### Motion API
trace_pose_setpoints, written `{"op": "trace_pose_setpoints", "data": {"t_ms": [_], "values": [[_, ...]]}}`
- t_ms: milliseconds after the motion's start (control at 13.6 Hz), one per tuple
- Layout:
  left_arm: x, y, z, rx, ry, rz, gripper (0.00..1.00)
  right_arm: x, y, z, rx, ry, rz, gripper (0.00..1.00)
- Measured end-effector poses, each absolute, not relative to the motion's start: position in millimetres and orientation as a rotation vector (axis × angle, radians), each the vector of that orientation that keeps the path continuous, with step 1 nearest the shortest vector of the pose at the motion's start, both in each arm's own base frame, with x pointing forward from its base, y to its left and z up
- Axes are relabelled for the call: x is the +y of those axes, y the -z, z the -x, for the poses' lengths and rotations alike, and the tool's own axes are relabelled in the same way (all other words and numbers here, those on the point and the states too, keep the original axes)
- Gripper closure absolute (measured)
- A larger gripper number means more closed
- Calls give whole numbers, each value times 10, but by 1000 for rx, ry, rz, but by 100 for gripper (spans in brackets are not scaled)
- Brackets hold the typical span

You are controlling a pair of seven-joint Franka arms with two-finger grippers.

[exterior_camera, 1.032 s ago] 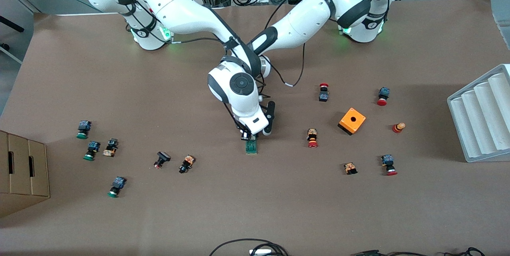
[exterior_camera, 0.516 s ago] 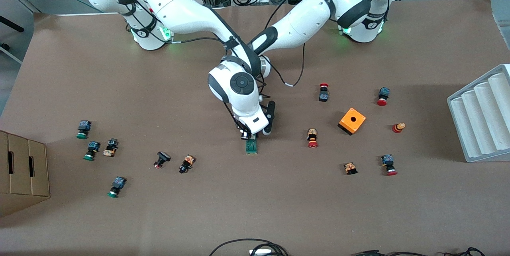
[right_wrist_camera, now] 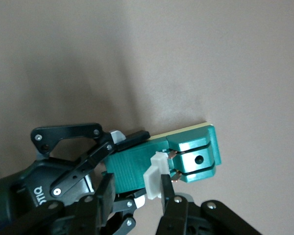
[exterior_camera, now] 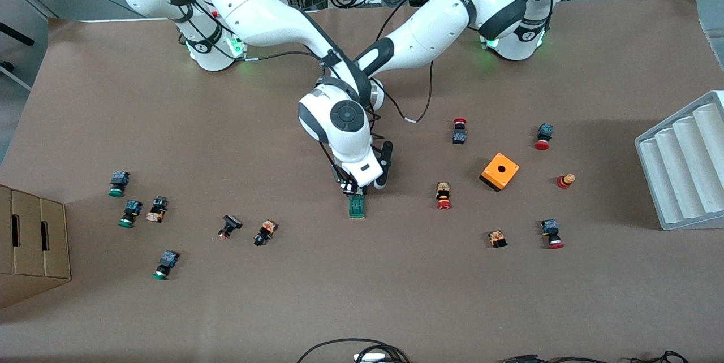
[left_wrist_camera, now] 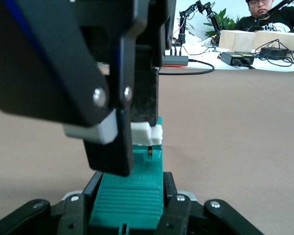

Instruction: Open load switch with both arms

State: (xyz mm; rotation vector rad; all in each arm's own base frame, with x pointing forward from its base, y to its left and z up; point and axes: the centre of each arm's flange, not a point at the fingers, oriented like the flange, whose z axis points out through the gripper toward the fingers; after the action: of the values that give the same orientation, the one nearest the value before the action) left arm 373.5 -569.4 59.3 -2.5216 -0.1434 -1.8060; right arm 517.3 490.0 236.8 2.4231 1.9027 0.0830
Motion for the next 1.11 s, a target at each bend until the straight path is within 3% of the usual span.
{"op": "trace_pose_setpoints", "data": {"t_ms": [1106], "values": [[-5692,-591,-3734,-141,1808,2521,46,4903,-2324,-5144,1877,-86,-2444,56]]}}
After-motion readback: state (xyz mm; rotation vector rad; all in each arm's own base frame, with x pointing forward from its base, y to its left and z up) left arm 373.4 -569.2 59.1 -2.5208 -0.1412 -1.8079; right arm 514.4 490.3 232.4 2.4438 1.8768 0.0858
